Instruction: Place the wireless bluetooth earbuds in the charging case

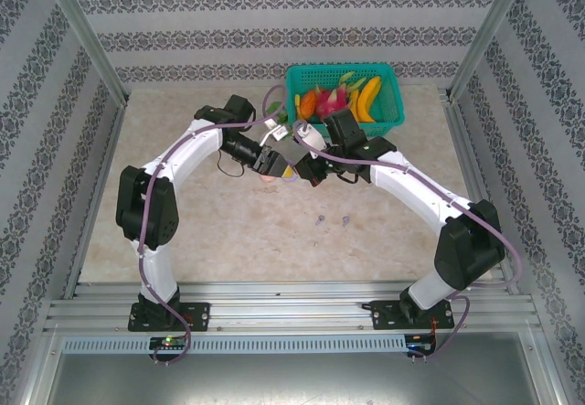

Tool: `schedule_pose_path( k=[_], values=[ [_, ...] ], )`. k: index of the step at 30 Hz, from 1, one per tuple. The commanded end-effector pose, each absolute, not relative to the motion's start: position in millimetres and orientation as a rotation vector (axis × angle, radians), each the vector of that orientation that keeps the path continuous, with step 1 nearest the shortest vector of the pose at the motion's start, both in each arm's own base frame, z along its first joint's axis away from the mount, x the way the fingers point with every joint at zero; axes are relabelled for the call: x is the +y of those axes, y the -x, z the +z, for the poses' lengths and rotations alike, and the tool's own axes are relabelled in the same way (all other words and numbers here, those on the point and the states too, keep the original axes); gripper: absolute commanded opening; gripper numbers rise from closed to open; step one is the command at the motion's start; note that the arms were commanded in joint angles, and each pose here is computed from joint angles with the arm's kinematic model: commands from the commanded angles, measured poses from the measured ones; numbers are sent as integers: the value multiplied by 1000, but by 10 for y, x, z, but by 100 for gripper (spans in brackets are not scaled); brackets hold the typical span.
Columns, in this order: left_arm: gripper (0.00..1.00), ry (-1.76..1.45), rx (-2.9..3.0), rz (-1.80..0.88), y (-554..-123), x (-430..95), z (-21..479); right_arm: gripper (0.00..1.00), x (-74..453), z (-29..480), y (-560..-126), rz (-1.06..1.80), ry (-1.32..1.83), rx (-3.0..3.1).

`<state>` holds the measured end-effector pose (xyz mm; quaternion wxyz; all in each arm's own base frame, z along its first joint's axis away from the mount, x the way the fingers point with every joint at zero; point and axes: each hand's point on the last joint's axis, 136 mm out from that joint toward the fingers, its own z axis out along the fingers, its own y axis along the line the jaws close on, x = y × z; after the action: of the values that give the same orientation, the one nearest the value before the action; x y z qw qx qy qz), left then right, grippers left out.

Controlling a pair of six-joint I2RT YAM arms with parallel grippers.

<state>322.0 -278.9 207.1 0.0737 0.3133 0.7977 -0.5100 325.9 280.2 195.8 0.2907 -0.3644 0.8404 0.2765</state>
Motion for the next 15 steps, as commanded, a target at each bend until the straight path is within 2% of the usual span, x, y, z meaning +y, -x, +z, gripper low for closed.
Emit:
schedule_pose_path(
  k=[1, 3, 15],
  values=[
    [42, -978, 2349, -1580, -3178, -2833, 2066, 0, 2869, 2034, -3276, 725, 995, 2215],
    [40, -980, 2349, -1581, -3175, -2830, 2065, 0, 2867, 2024, -3277, 722, 994, 2219],
    [15, -980, 2345, -1609, -3167, -2842, 2052, 2, 2857, 2034, -3311, 702, 991, 2221]
  ],
)
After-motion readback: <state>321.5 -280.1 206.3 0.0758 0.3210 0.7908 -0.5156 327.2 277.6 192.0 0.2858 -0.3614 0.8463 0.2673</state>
